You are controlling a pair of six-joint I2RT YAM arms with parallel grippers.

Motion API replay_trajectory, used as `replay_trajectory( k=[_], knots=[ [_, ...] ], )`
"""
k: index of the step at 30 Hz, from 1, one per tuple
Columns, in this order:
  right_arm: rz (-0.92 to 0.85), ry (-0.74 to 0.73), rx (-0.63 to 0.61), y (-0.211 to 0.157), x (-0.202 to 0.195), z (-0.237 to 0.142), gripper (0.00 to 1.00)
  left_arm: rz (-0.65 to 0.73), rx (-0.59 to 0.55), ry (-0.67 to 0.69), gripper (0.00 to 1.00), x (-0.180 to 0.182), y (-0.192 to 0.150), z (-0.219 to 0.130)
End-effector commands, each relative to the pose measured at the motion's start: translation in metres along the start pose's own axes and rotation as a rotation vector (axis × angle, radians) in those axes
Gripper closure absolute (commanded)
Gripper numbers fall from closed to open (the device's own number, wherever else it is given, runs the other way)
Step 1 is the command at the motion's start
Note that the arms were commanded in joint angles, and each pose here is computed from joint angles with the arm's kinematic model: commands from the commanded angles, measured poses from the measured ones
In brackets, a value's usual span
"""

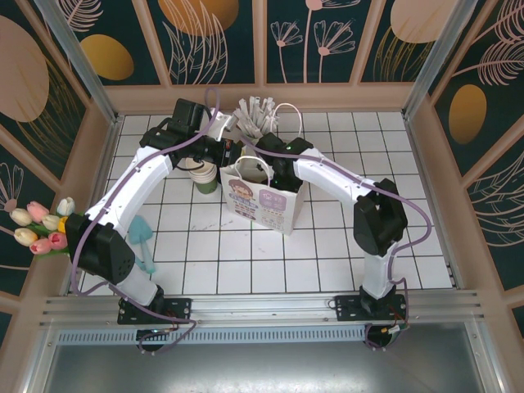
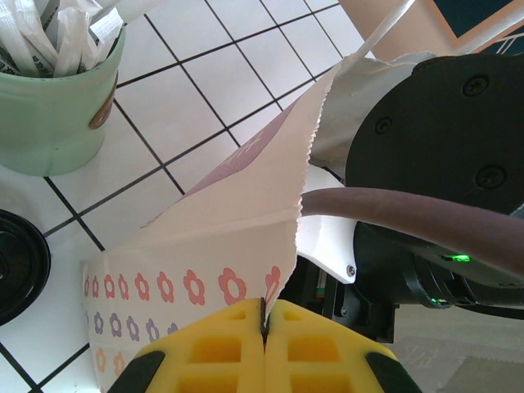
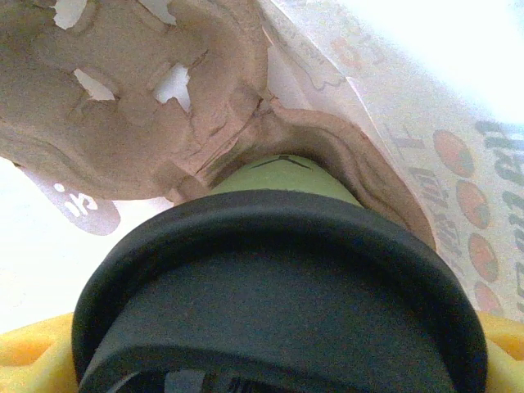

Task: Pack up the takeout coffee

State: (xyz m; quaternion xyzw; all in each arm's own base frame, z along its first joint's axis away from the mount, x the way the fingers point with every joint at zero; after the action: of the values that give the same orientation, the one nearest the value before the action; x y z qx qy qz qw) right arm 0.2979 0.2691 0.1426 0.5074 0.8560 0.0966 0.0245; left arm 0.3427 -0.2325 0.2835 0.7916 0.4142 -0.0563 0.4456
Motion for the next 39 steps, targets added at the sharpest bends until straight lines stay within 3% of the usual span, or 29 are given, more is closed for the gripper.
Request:
replay_trajectory(
  k=[1,24,39],
  knots=[
    [-0.014,0.003,0.073,-0.015,-0.001,0.018,0.51,0.005,-0.012,-0.030,1.00,-0.008,0.001,-0.004],
    [-0.004,0.009,0.102,-0.018,0.000,0.008,0.51,0.005,-0.019,-0.017,1.00,-0.007,0.003,-0.004],
    [-0.013,0.020,0.126,-0.030,-0.001,0.045,0.52,-0.002,-0.017,-0.013,1.00,-0.006,-0.002,-0.004]
  ],
)
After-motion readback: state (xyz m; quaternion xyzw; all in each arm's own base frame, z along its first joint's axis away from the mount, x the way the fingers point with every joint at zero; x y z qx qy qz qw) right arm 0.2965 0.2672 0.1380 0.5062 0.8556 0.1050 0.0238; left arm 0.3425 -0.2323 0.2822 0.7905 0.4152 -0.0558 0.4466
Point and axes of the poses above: each hand's point on the last joint's axis, 136 mm out from that joint toward the fingers, its own z axis out along the fingers, its own x axis along the line the jaws close on, y = z × x, the point moved 3 cm from there along -z, back along the fingers, and after that the axes turned 6 degrees about z, right-handed, at the moved point
